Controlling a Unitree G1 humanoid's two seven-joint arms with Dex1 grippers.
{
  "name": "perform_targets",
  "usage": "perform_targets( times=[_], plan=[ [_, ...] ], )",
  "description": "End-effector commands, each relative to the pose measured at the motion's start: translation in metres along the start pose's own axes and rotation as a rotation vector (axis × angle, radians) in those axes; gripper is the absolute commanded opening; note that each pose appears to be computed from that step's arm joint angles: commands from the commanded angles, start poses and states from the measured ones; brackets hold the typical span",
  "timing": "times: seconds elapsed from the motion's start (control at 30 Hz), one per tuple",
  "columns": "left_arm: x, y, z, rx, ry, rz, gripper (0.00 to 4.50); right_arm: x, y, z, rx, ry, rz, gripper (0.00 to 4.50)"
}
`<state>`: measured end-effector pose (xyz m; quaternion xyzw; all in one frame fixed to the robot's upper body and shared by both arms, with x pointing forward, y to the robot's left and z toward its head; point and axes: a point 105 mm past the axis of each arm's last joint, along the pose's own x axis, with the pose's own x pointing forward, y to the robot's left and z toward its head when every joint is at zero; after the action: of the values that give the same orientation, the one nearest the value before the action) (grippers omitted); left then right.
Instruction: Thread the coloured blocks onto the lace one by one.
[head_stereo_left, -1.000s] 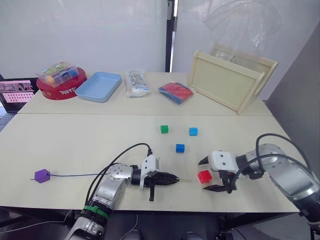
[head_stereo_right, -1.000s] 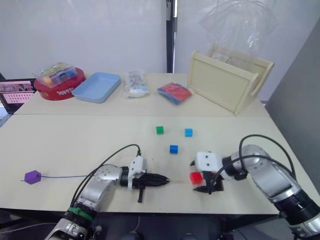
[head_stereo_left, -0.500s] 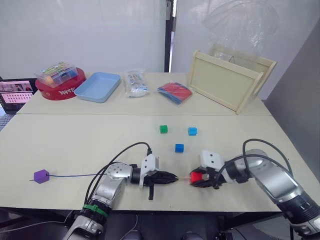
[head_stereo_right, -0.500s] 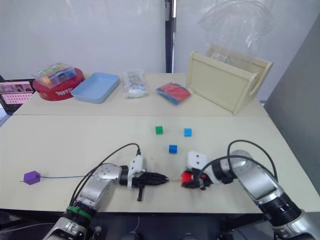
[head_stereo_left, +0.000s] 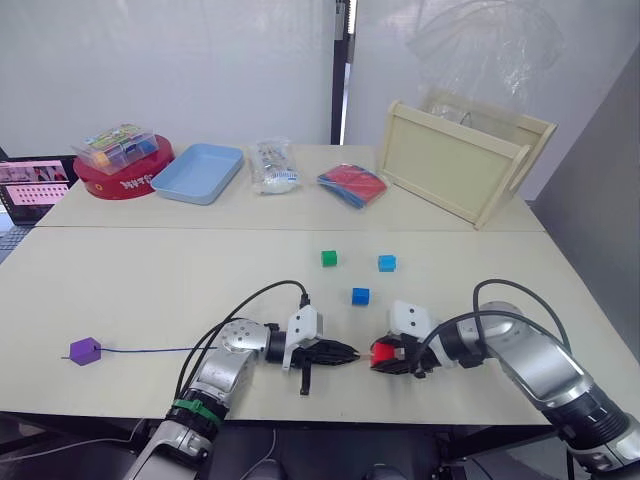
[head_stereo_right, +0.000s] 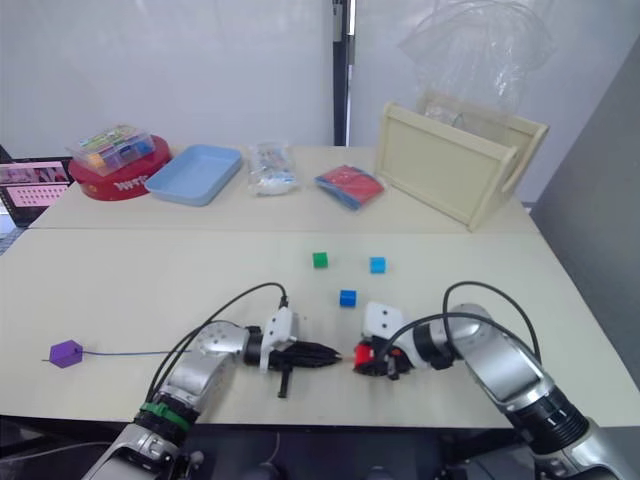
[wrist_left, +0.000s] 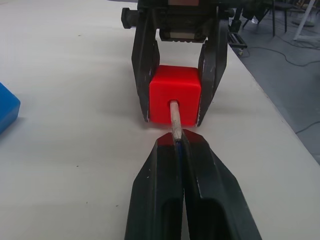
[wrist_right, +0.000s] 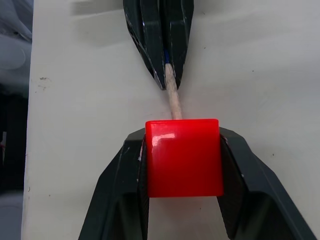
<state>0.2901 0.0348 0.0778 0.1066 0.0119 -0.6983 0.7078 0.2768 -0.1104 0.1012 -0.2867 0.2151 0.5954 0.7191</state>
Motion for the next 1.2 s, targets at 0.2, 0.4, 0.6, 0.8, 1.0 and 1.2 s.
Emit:
perform_targets(
  times=[0.2,0.4,0.6,0.8,1.0,1.2],
  plan=[
    [0.000,-0.002,0.001,-0.026,0.012,-0.012,0.00,0.011,0.000,0.006,-0.069,0.018,-0.018,1.19],
    [-0.014,-0.004,0.000,0.005,0.085,-0.011,1.95,0.014,0.002,0.003,-0.066,0.021,-0.016,1.19],
    [-0.027,-0.007,0.004,0.021,0.147,-0.014,1.95,0.016,0.005,0.000,-0.060,0.018,-0.008,1.19],
    [-0.033,-0.002,0.001,0.087,0.221,0.011,1.95,0.019,0.005,-0.001,-0.084,0.019,0.004,1.19],
    [-0.023,-0.003,-0.001,0.083,0.213,-0.007,1.11,0.019,0.001,0.000,-0.096,0.016,-0.008,1.19],
    [-0.016,-0.006,0.005,0.067,0.167,-0.042,0.00,0.018,0.001,0.000,-0.096,0.012,-0.017,1.19]
  ],
)
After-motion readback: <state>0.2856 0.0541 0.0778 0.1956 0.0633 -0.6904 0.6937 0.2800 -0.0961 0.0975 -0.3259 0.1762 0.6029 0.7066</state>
